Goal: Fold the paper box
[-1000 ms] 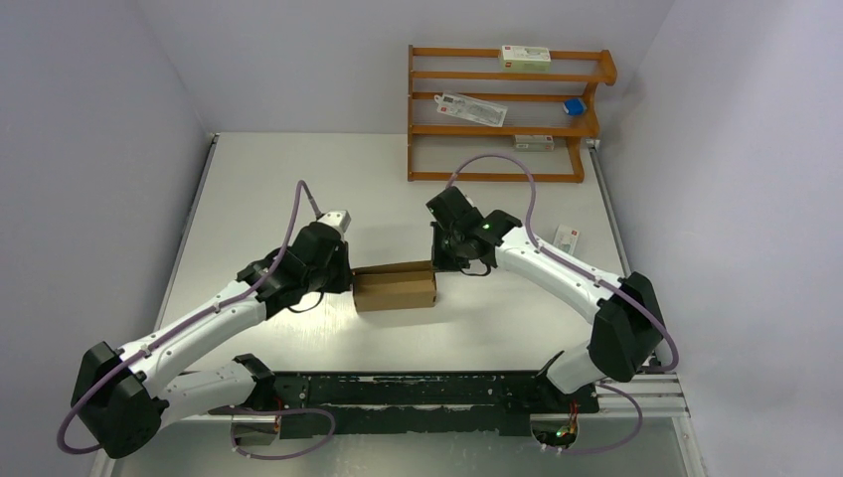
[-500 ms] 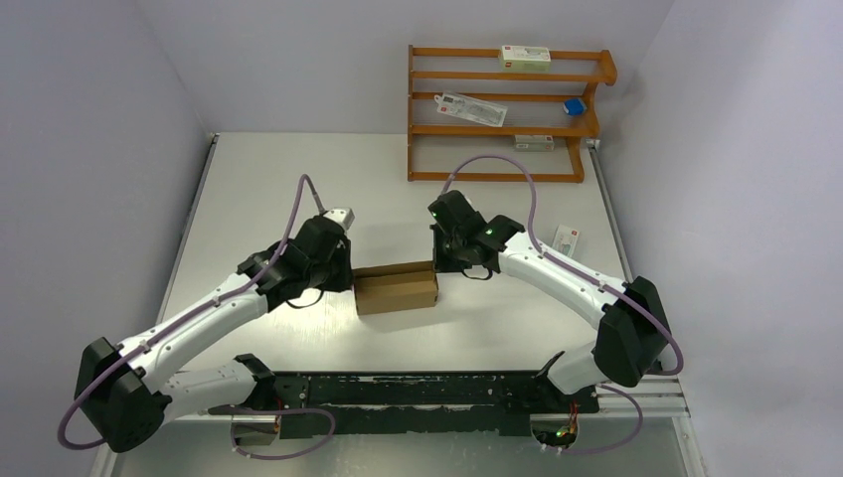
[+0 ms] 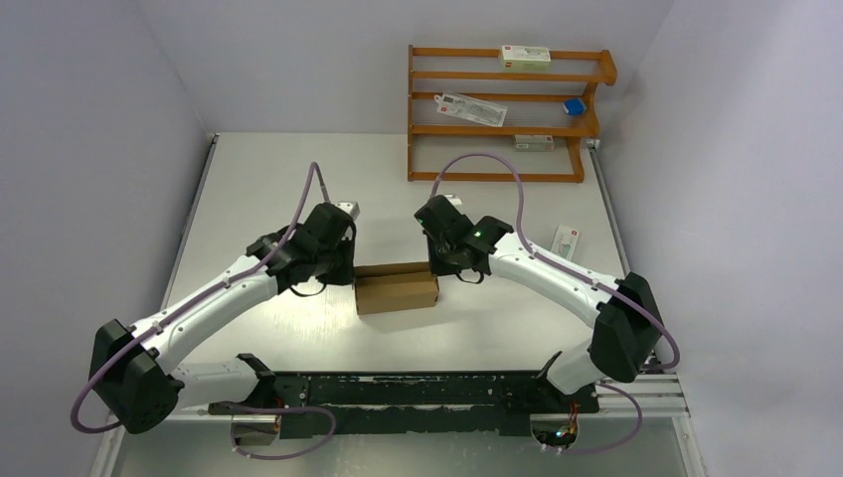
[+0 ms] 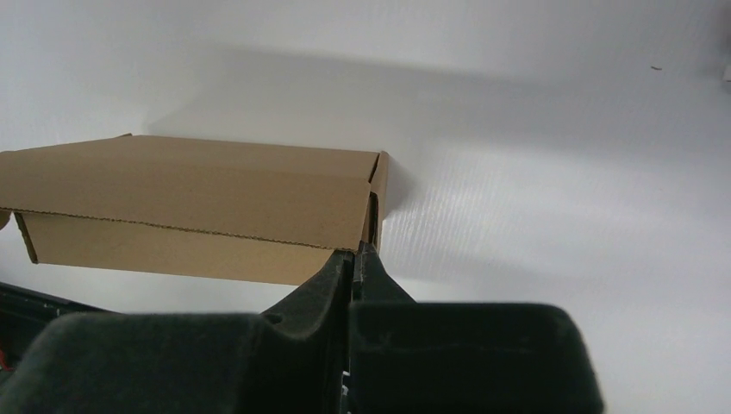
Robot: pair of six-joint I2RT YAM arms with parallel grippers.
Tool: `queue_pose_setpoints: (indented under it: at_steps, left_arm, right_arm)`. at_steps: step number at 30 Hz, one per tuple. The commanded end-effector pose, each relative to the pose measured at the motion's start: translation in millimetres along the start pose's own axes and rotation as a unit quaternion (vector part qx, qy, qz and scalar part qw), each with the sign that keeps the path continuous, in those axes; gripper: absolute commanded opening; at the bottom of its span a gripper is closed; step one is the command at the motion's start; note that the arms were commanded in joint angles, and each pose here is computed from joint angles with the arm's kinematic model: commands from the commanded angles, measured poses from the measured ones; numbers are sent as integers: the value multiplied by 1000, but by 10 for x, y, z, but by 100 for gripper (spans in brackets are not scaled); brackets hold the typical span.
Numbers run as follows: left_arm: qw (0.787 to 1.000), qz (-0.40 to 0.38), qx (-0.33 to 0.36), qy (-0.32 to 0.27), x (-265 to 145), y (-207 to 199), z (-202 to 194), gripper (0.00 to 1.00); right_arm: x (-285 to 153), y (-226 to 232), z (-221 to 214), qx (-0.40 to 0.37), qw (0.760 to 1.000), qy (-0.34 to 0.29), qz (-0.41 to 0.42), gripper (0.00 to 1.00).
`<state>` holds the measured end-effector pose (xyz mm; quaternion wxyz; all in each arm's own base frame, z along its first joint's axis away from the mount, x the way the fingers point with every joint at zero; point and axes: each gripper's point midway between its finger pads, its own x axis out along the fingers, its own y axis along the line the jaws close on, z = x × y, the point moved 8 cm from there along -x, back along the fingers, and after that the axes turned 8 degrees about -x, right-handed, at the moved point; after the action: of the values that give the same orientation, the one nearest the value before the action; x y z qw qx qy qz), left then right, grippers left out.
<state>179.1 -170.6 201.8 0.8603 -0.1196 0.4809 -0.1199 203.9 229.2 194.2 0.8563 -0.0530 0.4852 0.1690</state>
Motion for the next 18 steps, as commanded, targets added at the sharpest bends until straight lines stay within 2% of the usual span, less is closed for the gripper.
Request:
queue_pose_setpoints:
  at_steps: [1, 6, 12, 18]
  left_arm:
    - [998, -68, -11, 0, -73, -206, 174, 5]
    - [998, -51, -18, 18, -27, -109, 240, 5]
    - [997, -56, -43, 7, -87, -78, 348, 5]
    - [992, -103, -72, 13, -130, -187, 366, 5]
  right_arm:
    - [93, 54, -207, -26, 998, 55, -16, 0]
    - [100, 106, -217, -30, 998, 51, -19, 0]
    - [145, 170, -250, -38, 997, 54, -30, 0]
    - [169, 220, -257, -45, 996, 50, -62, 0]
